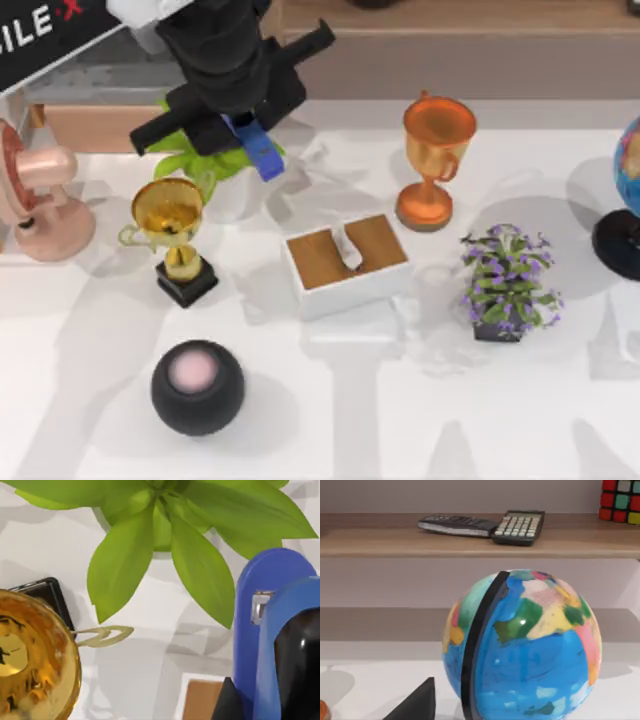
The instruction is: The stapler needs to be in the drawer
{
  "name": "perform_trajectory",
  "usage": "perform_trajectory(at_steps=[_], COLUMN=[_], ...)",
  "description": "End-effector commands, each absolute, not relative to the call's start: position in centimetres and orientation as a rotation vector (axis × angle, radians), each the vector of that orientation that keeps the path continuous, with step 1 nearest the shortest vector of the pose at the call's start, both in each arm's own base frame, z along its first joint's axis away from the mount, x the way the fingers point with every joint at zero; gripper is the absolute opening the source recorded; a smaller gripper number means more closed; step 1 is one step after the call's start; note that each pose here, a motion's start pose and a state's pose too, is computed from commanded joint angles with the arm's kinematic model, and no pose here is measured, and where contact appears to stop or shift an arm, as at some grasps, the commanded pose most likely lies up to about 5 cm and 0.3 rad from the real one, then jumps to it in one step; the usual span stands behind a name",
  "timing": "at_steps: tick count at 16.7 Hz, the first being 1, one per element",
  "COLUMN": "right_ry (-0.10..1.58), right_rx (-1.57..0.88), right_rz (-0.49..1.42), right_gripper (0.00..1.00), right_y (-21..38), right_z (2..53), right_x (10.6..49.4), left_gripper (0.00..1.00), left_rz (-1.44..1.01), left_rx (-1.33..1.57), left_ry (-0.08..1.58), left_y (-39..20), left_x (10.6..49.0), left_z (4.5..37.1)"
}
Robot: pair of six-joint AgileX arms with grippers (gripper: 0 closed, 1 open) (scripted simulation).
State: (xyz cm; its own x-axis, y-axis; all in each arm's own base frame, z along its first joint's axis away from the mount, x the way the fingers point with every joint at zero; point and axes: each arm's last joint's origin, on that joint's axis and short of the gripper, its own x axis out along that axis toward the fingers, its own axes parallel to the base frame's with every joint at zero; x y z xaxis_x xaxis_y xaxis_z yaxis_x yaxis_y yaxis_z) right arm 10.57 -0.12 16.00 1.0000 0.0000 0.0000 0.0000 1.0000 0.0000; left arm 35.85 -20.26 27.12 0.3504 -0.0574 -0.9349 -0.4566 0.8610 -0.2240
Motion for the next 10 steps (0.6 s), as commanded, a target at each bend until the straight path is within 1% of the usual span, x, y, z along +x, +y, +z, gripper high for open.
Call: perform_trajectory(at_steps=[3,5,8,10], right_ry=[0.000,0.000,0.000,0.000], right_rx=[0.000,0.000,0.000,0.000], right_rz=[0.000,0.000,0.000,0.000], right_gripper=[1.00,1.00,1.00,1.00], right_y=[-0.1,-0.1,-0.1,-0.1], right_z=[16.0,16.0,16.0,16.0], right_x=[10.6,10.6,10.6,10.6], left_gripper=[0.00,0.00,0.00,0.00], left_rz=[0.234,0.226,0.224,0.214], left_rx=[-0.442,-0.378,-0.261,-0.182], left_ry=[1.106,1.059,1.037,1.061], left_y=[-12.0,-6.3,2.0,6.8], left_x=[39.7,41.5,43.3,44.1], left_z=[30.1,31.1,31.0,29.5])
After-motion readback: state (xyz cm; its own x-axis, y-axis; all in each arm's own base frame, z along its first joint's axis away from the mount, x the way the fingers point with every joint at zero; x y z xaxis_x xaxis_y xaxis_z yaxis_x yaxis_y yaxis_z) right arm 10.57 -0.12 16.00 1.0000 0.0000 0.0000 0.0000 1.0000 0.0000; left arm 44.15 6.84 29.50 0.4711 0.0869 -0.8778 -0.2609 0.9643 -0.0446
